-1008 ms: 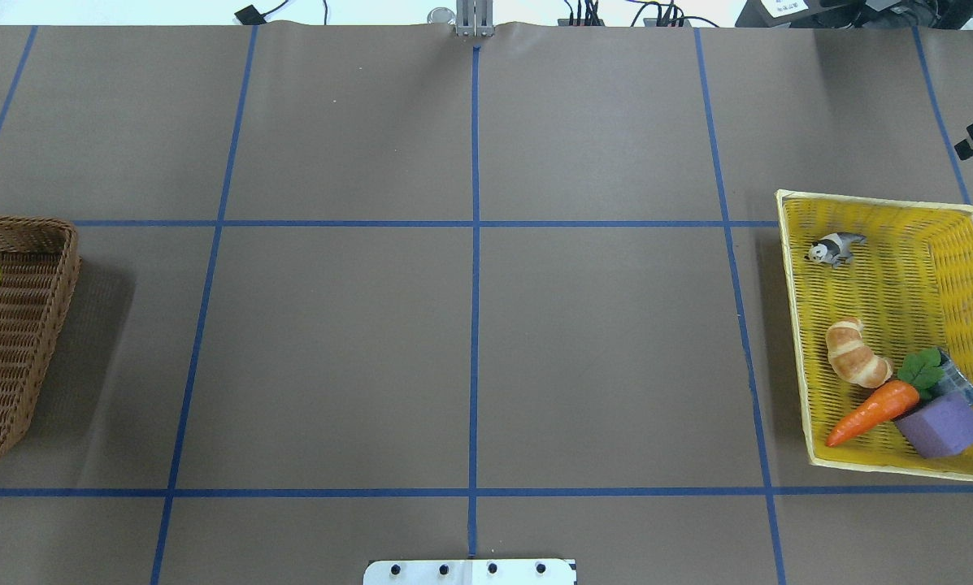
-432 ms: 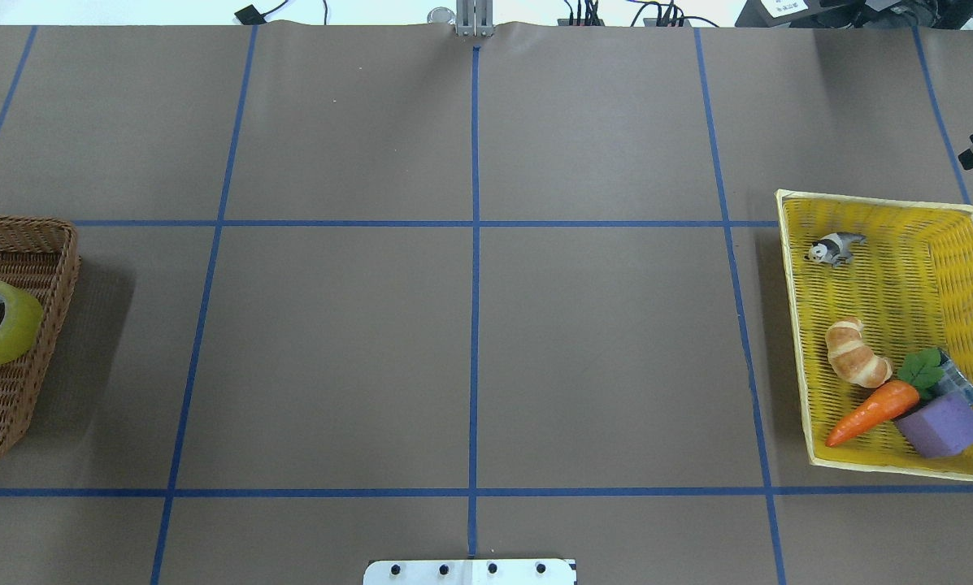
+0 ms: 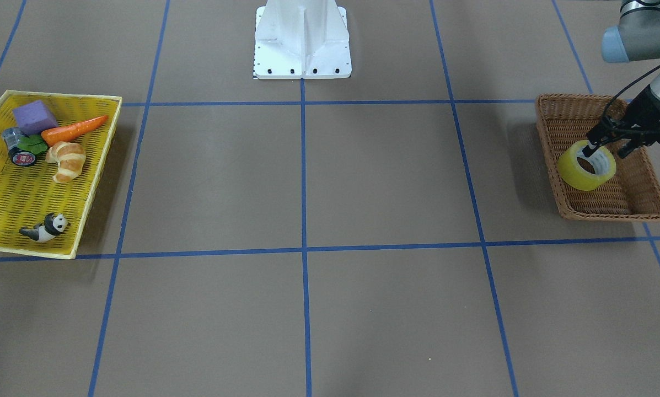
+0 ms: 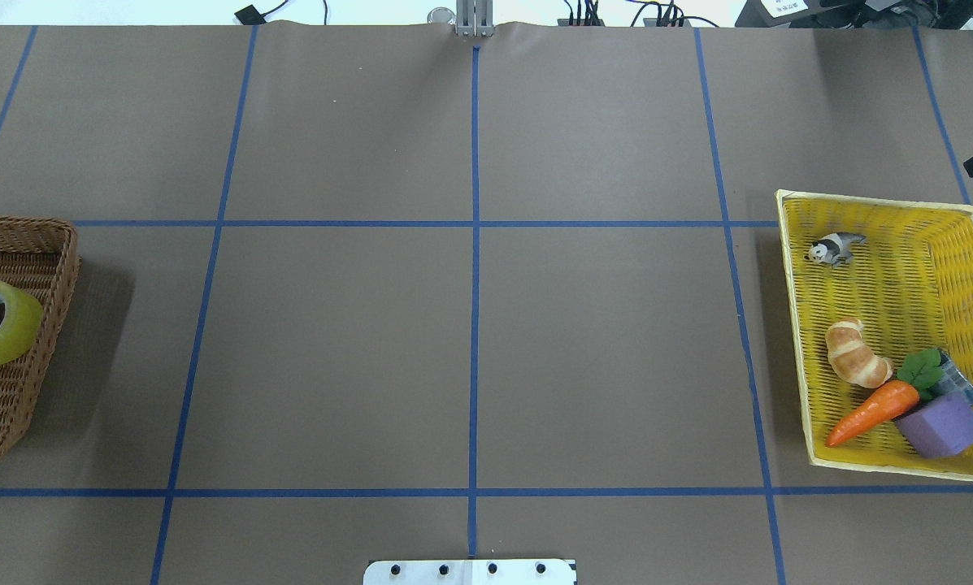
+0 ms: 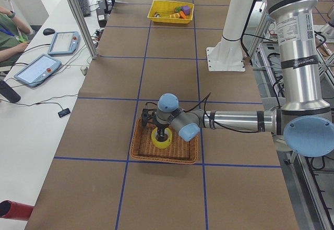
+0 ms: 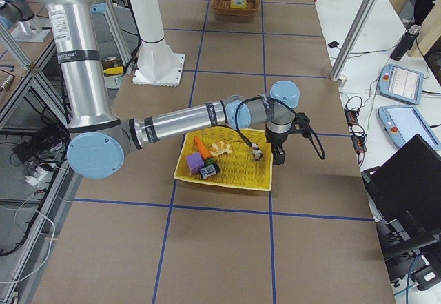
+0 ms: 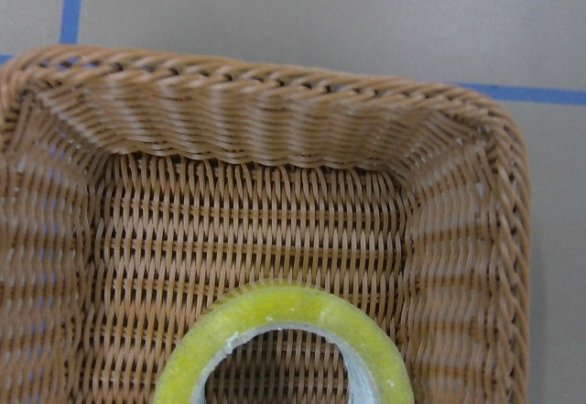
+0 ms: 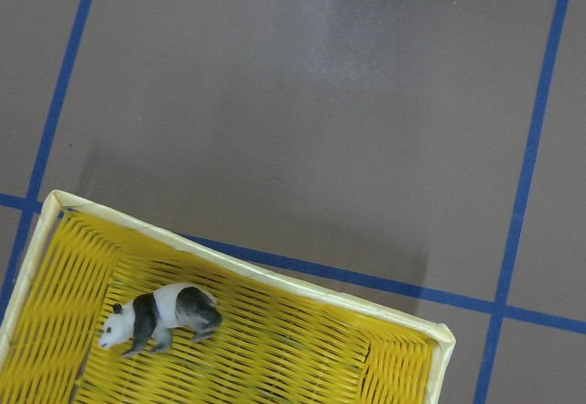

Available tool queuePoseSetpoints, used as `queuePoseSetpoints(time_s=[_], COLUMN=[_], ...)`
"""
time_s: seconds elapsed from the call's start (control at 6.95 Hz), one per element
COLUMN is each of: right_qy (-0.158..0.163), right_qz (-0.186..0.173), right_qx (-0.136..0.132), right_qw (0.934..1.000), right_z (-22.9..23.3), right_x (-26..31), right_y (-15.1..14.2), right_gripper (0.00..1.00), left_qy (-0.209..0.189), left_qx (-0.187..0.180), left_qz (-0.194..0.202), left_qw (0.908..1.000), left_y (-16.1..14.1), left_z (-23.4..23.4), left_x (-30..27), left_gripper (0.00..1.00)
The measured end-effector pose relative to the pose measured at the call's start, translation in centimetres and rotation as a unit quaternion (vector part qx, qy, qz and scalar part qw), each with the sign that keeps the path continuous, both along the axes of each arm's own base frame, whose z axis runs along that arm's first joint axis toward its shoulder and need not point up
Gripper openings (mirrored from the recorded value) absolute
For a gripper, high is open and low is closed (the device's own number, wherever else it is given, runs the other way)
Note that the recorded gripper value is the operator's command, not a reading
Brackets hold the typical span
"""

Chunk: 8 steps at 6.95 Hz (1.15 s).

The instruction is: Move tape to another basket

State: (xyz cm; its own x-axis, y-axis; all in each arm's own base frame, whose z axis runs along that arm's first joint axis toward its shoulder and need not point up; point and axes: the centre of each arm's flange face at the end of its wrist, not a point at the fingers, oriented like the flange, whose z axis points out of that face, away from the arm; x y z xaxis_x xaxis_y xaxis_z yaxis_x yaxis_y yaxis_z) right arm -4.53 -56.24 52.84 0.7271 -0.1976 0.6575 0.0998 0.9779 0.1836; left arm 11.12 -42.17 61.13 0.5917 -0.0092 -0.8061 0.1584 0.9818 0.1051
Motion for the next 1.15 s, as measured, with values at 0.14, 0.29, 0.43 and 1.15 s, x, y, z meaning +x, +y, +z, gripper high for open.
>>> queuePoseSetpoints(time_s=[0.14, 0.29, 0.43, 1.15], right_qy=[0.017, 0.027, 0.030, -0.016], right_qz=[0.003, 0.003, 0.003, 0.031], right_qx=[-0.002, -0.007, -0.012, -0.068], right_qw=[0.9998, 0.9996, 0.9995, 0.9970], right_z=[1.0, 2.0, 2.7, 6.8], right_x=[0.3, 0.4, 0.5, 4.6], right_y=[0.1, 0.3, 0.5, 3.7], right_gripper=[1.00, 1.00, 1.00, 1.00], left_qy=[0.005, -0.010, -0.034, -0.074], left_qx=[0.015, 0.036, 0.046, 0.055], left_qz=[0.008, 0.021, 0.035, 0.074], left_qw=[0.9998, 0.9991, 0.9977, 0.9929], left_y=[-0.4, -0.9, -1.6, -2.5], left_z=[0.2, 1.5, 2.7, 4.3], left_x=[-2.7, -7.1, -11.6, -23.7], left_gripper=[0.98, 0.98, 0.98, 0.98])
